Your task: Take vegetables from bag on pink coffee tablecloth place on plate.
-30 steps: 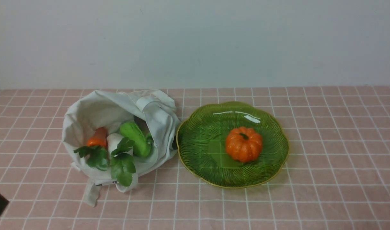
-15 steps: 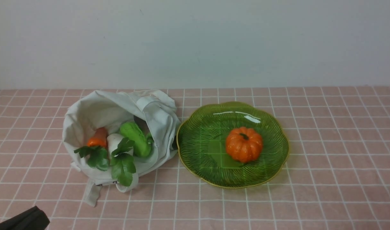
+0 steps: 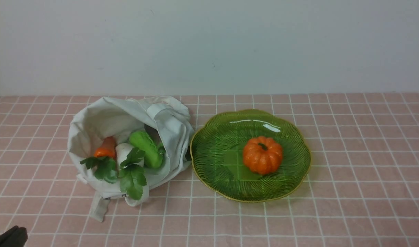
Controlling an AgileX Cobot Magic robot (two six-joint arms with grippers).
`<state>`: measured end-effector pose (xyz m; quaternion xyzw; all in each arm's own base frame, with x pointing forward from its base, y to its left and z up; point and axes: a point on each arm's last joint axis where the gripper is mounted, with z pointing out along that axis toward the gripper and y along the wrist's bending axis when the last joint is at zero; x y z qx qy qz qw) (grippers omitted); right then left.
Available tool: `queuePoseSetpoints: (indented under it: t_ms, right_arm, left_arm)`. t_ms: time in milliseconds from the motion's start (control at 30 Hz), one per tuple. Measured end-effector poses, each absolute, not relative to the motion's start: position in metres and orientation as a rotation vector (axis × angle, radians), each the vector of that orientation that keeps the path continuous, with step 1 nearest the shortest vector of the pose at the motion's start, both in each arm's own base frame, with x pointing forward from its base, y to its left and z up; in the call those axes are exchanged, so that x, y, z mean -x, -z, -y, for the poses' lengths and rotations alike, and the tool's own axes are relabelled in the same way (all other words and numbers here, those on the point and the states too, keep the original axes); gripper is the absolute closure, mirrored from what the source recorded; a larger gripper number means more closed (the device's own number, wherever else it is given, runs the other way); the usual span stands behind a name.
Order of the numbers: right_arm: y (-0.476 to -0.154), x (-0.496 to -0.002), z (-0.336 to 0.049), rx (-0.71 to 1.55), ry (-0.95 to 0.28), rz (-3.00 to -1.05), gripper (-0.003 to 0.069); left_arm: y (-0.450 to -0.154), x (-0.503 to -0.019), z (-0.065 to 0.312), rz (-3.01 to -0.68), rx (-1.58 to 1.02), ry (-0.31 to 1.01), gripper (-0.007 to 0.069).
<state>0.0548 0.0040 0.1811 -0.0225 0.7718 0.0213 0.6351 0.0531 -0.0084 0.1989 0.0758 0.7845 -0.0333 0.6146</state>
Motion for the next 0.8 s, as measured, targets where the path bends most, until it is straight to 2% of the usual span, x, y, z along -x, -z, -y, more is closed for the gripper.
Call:
queuePoseSetpoints:
  t_ms: [100,200,800]
  right_arm:
    - [-0.181,-0.055,-0.004,0.051,-0.049,-1.764,0.0673]
    - [-0.181,-0.055,-0.004,0.051,-0.049,-1.764,0.0673]
    - [-0.181,-0.055,-0.004,0.051,-0.049,-1.764,0.0673]
  left_arm:
    - [-0.18,-0.054,0.003,-1.864,-0.097,-0.006,0.063]
    - [-0.171,-0.053,0.001,-1.872,-0.063,-0.028,0.063]
    - [-0.171,-0.053,0.0,-1.871,-0.072,-0.049,0.063]
